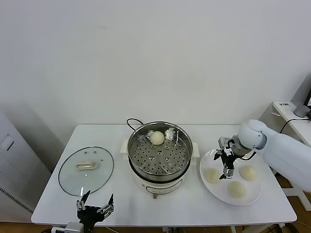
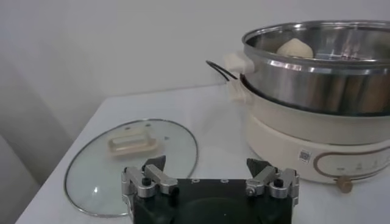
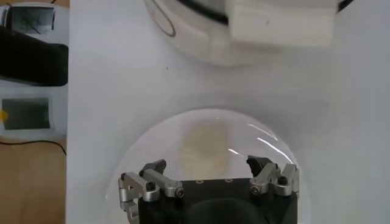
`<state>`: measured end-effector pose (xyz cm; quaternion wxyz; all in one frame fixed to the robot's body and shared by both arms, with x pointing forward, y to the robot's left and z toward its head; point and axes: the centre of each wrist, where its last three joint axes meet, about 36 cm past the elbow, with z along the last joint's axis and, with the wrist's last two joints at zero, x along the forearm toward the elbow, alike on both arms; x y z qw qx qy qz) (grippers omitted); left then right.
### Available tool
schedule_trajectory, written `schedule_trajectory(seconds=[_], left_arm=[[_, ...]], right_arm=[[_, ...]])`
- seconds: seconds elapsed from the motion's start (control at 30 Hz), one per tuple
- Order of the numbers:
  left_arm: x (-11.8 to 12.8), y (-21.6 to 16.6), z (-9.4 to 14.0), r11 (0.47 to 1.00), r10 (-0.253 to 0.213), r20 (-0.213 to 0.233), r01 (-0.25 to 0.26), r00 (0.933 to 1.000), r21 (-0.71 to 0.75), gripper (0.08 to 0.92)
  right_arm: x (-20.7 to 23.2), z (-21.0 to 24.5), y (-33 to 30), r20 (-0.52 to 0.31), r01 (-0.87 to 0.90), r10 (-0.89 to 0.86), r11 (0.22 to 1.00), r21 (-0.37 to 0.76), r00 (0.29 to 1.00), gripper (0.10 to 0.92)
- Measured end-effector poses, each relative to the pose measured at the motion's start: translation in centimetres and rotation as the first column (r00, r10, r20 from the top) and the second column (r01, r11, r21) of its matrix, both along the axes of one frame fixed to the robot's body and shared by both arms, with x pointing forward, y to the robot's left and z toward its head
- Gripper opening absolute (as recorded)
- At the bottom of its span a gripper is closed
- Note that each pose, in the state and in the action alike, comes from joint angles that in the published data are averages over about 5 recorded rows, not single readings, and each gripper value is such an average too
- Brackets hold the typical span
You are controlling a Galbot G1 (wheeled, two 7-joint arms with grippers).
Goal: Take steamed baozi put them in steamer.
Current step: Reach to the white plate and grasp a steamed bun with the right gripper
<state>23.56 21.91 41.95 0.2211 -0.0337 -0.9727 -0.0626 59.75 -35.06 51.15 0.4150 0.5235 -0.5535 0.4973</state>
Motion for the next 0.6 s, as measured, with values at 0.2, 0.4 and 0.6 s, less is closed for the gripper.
schedule_trajectory(seconds=[0.2,0.4,0.6], left_arm=[[0.0,0.1,-0.2,1.000,0.001,-0.006,-0.001,1.0000,0.001,0.823],[0.2,0.1,-0.2,1.000,0.000,-0.008,0.000,1.0000,0.003,0.823],[0.2,0.1,-0.3,1.000,0.000,-0.011,0.000,0.9999,0.003,0.823]], right_arm=[[0.3,-1.6,0.5,-0.005,-0.014,0.014,1.000,0.002,1.000,0.823],[0.2,-2.8,0.5,-0.020,-0.011,0.011,1.000,-0.006,1.000,0.823],[0.1,-3.7,0.3,-0.026,-0.009,0.009,1.000,-0.016,1.000,0.823]])
